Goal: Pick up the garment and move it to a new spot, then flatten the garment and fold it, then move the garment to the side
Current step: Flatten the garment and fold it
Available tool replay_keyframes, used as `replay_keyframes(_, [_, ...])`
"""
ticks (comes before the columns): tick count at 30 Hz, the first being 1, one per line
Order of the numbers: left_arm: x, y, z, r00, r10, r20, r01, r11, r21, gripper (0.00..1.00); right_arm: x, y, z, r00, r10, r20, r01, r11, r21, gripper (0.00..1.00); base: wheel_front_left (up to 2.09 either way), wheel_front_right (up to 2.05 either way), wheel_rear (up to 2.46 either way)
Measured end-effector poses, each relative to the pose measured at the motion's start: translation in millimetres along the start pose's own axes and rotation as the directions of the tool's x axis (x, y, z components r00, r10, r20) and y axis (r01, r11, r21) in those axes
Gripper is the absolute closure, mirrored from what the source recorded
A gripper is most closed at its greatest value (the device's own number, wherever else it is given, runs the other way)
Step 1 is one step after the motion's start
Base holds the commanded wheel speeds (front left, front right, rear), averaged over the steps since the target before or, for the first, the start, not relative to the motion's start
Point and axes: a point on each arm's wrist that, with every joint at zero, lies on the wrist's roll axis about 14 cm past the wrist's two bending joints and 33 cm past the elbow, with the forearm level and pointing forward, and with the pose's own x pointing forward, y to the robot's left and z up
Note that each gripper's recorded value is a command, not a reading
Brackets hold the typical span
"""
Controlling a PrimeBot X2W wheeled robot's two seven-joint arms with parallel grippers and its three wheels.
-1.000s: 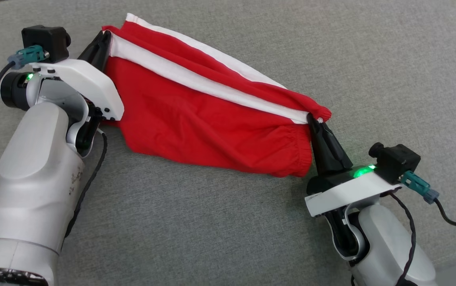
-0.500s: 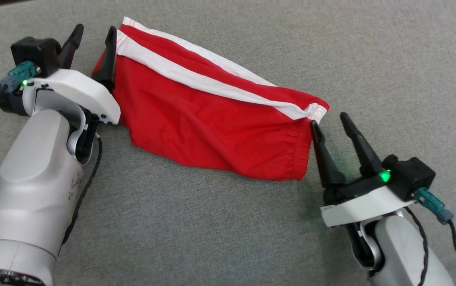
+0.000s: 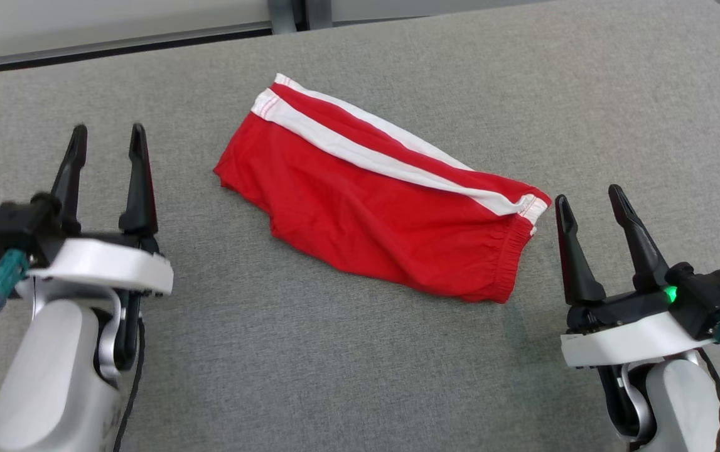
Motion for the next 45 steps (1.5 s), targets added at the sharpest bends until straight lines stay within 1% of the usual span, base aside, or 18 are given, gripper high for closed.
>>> replay_keyframes(4, [-39,17,4,0.997,0.071,0.005,-0.071,0.997,0.015,0.0,-5,-1,4,1.0,-0.004,-0.003,0.004,1.0,-0.002,0.0,0.0,0.0,0.0])
replay_keyframes(9, [-70,27,8,0.992,0.124,0.01,-0.124,0.992,0.021,0.0,-8,1,4,1.0,-0.003,-0.017,0.003,1.0,0.003,0.0,0.0,0.0,0.0])
replay_keyframes(14, [-79,30,11,0.99,0.138,0.014,-0.139,0.99,0.027,0.0,-11,3,2,1.0,0.001,-0.029,0.0,1.0,0.009,0.0,0.0,0.0,0.0])
replay_keyframes(22, [-80,26,11,0.991,0.131,0.008,-0.131,0.991,0.024,0.0,-13,3,1,0.999,-0.005,-0.042,0.006,1.0,0.013,0.0,0.0,0.0,0.0])
replay_keyframes(25, [-78,23,10,0.993,0.118,0.004,-0.118,0.993,0.028,0.0,-14,2,0,0.999,-0.009,-0.043,0.009,1.0,0.014,0.0,0.0,0.0,0.0])
replay_keyframes(27, [-74,15,7,0.997,0.083,-0.008,-0.083,0.996,0.029,0.0,-14,1,-1,0.999,-0.012,-0.045,0.013,1.0,0.014,0.0,0.0,0.0,0.0])
replay_keyframes(29, [-64,0,5,0.999,0.022,-0.026,-0.021,1.0,0.023,0.0,-13,1,-2,0.999,-0.013,-0.048,0.014,1.0,0.016,0.0,0.0,0.0,0.0])
replay_keyframes(31, [-50,-19,3,0.997,-0.061,-0.05,0.062,0.998,0.019,0.0,-12,1,-5,0.998,-0.012,-0.055,0.013,1.0,0.017,0.0,0.0,0.0,0.0])
replay_keyframes(34, [-29,-46,-12,0.977,-0.172,-0.127,0.174,0.985,0.001,0.0,-9,2,-6,0.998,-0.008,-0.058,0.009,1.0,0.018,0.0,0.0,0.0,0.0])
replay_keyframes(37, [-12,-65,-39,0.94,-0.245,-0.237,0.245,0.969,-0.031,0.0,-7,1,-8,0.998,-0.01,-0.06,0.011,1.0,0.019,0.0,0.0,0.0,0.0])
replay_keyframes(38, [-9,-69,-50,0.926,-0.257,-0.277,0.253,0.966,-0.054,0.0,-7,1,-10,0.998,-0.012,-0.063,0.014,1.0,0.019,0.0,0.0,0.0,0.0])
replay_keyframes(39, [-7,-71,-63,0.907,-0.265,-0.327,0.261,0.964,-0.058,0.0,-7,0,-11,0.998,-0.015,-0.065,0.017,1.0,0.02,0.0,0.0,0.0,0.0])
replay_keyframes(40, [-2,-67,-84,0.877,-0.261,-0.403,0.26,0.964,-0.059,0.0,-9,-4,-15,0.997,-0.029,-0.077,0.031,0.999,0.023,0.0,0.0,0.0,0.0])
replay_keyframes(45, [5,-54,-126,0.799,-0.223,-0.559,0.232,0.971,-0.056,0.0,-14,-13,-22,0.994,-0.061,-0.094,0.064,0.998,0.022,0.0,0.0,0.0,0.0])
